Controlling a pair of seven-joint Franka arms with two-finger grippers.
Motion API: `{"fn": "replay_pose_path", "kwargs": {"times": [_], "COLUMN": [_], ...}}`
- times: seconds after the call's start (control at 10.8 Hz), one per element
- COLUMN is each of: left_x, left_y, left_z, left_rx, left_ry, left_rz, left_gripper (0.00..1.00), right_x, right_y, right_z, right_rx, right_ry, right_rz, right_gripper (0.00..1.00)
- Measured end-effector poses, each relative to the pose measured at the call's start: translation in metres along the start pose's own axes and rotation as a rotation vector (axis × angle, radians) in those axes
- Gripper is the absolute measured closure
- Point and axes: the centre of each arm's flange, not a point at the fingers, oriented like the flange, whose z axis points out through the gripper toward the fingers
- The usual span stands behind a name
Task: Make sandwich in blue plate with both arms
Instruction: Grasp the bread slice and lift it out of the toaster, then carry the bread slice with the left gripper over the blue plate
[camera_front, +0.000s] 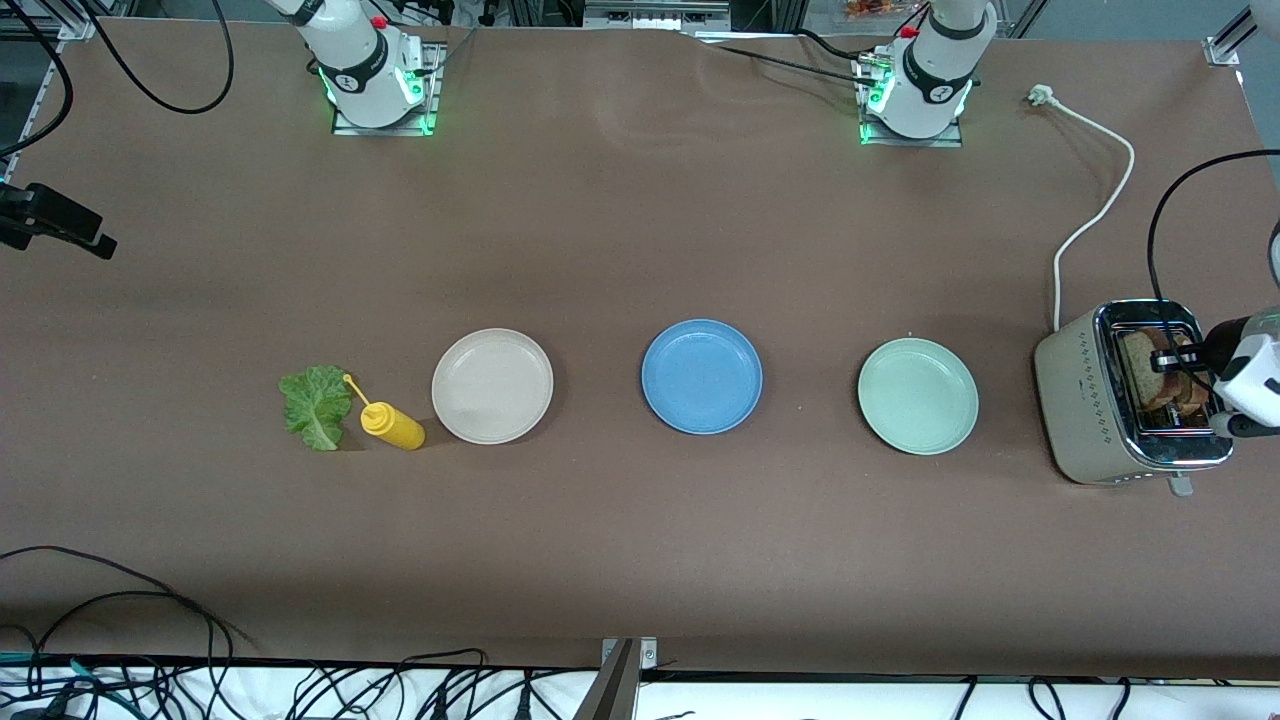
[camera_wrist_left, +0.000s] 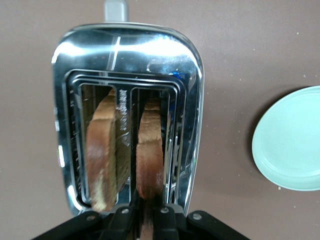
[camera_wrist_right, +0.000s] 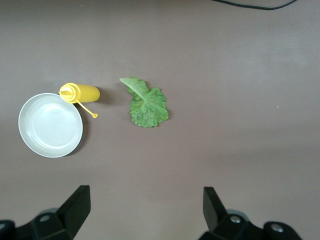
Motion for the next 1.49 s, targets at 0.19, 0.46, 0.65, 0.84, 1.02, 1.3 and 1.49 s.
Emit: {"fn": "replay_pose_path", "kwargs": {"times": [0.19, 0.46, 0.65, 0.84, 1.02, 1.3, 1.49], "left_x": [-0.014, -0.040, -0.046, -0.047, -0.049, -0.057, -0.067], "left_y": [-0.003, 0.007, 0.033, 0.063, 0.096, 0.156, 0.195], "left_z": [-0.033, -0.089, -0.120, -0.135, -0.141, -0.156, -0.164], "left_rx": [0.006, 0.011, 0.009, 0.005, 0.000, -0.011, -0.020], "left_ry": [0.028, 0.034, 0.052, 0.073, 0.083, 0.110, 0.122], "left_rz": [-0.007, 0.001, 0.044, 0.096, 0.154, 0.261, 0.308], "left_gripper": [0.91, 0.91, 0.91, 0.91, 0.91, 0.91, 0.91], "right_x": [0.000, 0.000, 0.000, 0.000, 0.000, 0.000, 0.000], "right_y": [0.000, 0.000, 0.000, 0.000, 0.000, 0.000, 0.000], "right_z": [0.000, 0.000, 0.000, 0.000, 0.000, 0.000, 0.000], "right_rx": [0.000, 0.000, 0.000, 0.000, 0.000, 0.000, 0.000], "right_ry": [0.000, 0.000, 0.000, 0.000, 0.000, 0.000, 0.000], "right_rz": [0.000, 0.000, 0.000, 0.000, 0.000, 0.000, 0.000], "right_gripper": [0.00, 0.00, 0.00, 0.00, 0.00, 0.00, 0.00]}}
